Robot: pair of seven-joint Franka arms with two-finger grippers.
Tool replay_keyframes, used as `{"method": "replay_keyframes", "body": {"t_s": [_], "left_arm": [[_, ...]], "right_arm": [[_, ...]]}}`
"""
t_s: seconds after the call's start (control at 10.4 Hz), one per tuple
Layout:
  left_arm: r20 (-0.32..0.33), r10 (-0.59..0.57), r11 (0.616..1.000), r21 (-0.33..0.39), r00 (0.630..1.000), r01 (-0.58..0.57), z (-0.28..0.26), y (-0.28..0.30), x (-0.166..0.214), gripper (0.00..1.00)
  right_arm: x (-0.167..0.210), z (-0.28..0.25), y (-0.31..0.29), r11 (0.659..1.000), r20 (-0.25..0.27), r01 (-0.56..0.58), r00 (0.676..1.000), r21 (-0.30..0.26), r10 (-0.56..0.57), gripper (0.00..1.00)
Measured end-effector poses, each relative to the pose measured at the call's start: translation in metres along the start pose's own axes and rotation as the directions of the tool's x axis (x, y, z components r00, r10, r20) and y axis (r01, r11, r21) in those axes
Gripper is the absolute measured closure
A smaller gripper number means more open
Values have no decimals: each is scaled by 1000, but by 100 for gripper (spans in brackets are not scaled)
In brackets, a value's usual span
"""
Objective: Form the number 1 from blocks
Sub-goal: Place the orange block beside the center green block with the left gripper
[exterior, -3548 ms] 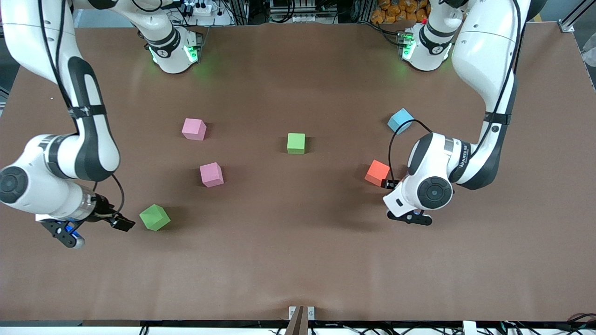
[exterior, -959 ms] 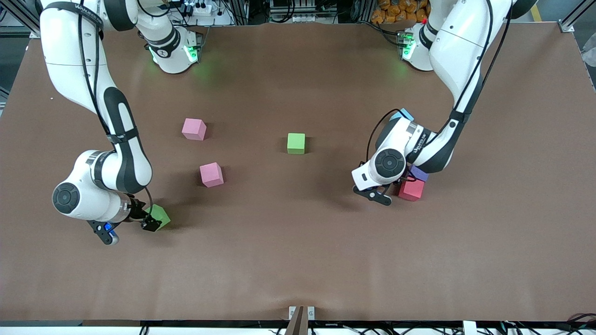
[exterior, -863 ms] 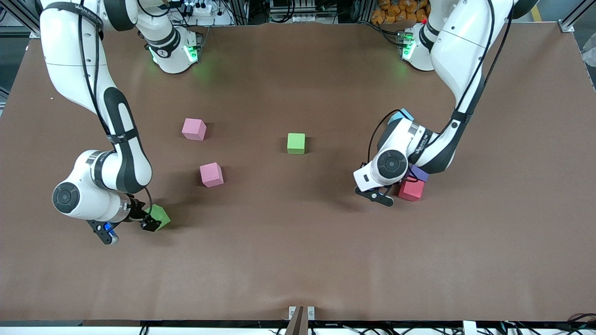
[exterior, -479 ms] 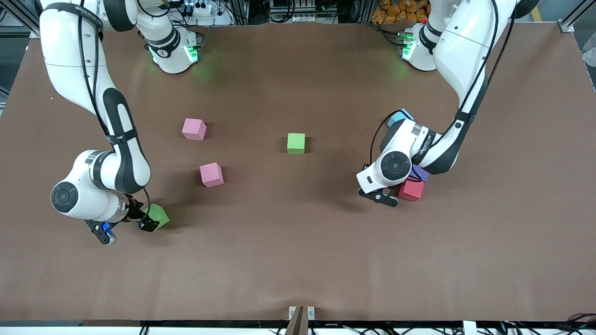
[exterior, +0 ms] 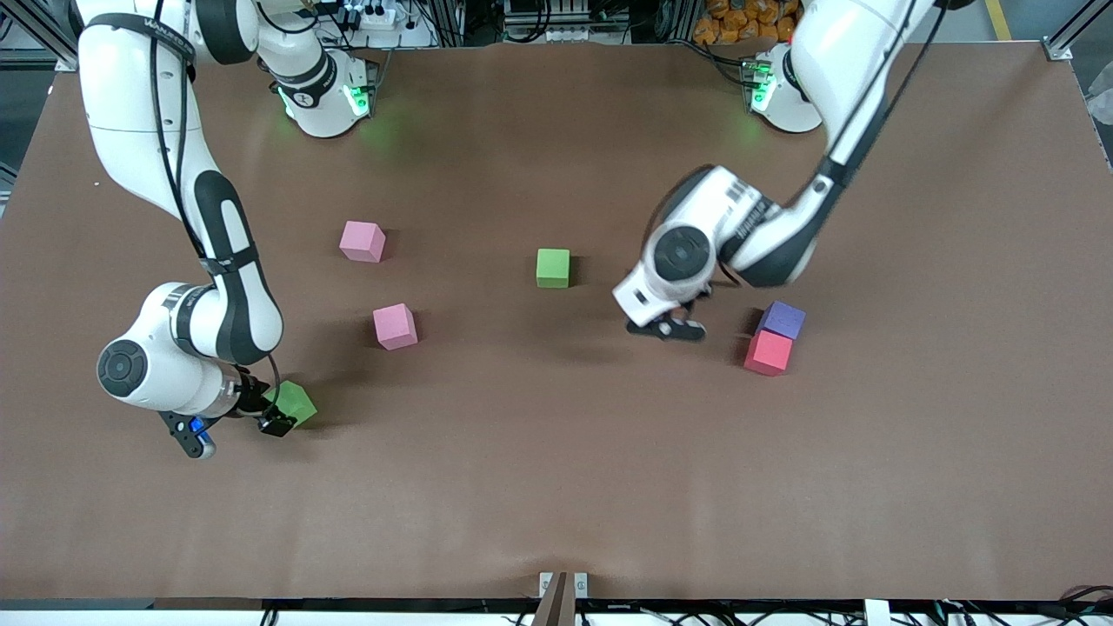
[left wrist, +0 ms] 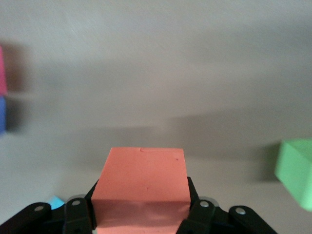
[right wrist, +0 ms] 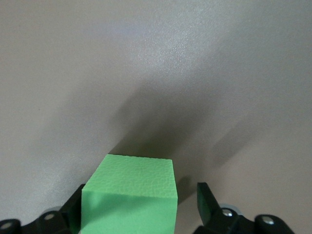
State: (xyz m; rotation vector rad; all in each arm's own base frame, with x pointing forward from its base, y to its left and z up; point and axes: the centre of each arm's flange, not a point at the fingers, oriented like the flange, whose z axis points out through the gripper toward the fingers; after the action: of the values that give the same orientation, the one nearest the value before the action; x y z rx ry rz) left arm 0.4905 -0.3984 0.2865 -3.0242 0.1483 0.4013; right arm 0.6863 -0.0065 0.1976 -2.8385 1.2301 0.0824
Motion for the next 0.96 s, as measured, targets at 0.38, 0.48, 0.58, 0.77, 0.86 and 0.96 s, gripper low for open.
{"method": "replay_keyframes", "body": {"t_s": [0.38, 0.48, 0.58, 0.77, 0.86, 0.96], "left_arm": [[47, -75, 997, 4, 996, 75, 8, 109, -101, 36], [50, -69, 998, 11, 996, 68, 15, 127, -117, 36], [49, -56, 998, -3, 997, 56, 20, 141, -129, 36], [35, -39, 997, -62, 999, 41, 30, 163, -139, 36], [32, -40, 995, -89, 999, 43, 39, 170, -138, 36], [37, -45, 993, -103, 998, 49, 48, 173, -134, 36]], "right_arm": [[1, -2, -1, 1000, -3, -4, 1000, 9, 4, 36], [1, -2, -1, 1000, -3, -3, 1000, 10, 3, 36], [2, -3, -1, 1000, -4, -4, 1000, 10, 4, 39], [3, -4, -1, 1000, -8, -1, 1000, 12, 1, 39], [4, -8, -4, 1000, -16, 13, 1000, 18, -12, 39], [4, -17, -7, 999, -28, 36, 999, 26, -35, 39]]}}
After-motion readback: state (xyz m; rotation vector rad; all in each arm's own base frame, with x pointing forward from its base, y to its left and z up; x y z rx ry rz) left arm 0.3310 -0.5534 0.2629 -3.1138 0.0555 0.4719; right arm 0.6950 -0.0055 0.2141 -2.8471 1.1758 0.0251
